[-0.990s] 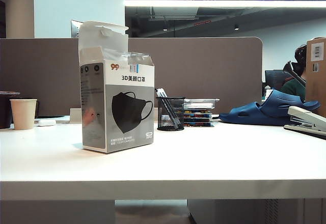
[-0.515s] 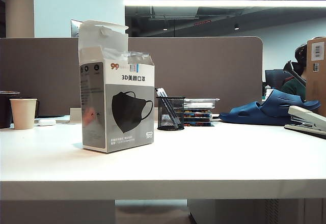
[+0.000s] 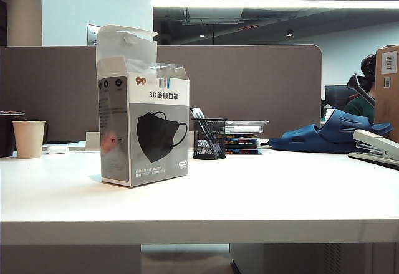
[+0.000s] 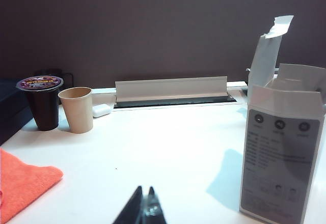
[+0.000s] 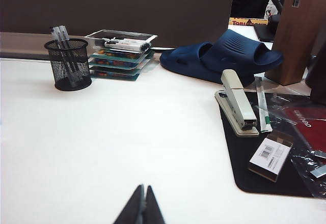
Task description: Put the mask into the mask box.
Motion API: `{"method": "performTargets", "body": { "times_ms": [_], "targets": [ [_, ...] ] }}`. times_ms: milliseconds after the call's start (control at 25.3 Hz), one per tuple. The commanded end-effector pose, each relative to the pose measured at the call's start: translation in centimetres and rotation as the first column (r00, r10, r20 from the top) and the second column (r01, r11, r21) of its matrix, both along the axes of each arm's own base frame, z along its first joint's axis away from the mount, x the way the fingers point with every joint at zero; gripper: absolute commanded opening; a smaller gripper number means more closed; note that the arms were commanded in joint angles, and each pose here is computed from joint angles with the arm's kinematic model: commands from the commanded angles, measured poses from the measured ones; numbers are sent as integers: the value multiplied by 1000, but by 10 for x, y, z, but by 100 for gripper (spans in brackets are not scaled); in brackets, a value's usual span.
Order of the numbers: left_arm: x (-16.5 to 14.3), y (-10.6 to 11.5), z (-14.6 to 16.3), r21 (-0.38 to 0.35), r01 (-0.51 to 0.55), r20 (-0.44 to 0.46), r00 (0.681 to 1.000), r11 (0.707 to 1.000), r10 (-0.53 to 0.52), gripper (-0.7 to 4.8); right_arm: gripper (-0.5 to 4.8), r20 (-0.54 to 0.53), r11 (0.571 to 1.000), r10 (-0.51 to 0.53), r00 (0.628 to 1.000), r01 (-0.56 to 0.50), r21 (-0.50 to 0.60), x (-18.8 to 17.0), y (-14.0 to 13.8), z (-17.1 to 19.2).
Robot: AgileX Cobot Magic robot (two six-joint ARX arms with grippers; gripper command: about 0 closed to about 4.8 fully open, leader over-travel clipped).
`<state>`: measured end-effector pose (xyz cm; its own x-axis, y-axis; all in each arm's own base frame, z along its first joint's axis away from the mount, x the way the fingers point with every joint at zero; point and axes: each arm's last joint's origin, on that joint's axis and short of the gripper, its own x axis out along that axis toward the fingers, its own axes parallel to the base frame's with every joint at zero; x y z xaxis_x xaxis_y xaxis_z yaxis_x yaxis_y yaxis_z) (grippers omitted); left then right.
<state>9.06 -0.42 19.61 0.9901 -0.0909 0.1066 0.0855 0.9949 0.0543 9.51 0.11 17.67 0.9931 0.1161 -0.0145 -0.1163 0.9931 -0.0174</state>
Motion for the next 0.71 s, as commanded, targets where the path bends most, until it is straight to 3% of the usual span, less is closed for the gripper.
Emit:
{"method": "performTargets", "body": {
  "times_ms": [40,713],
  "targets": [
    [1,0,-2,3,-5,28,1000,1000,5,-6,-9,49,1000,0,999,0,0,3,0,-6],
    [6,0,-22,4,-4,-19,1000,1000,4,-6,-8,12,1000,3,1000,-3,0,4,0,-13]
  ]
}}
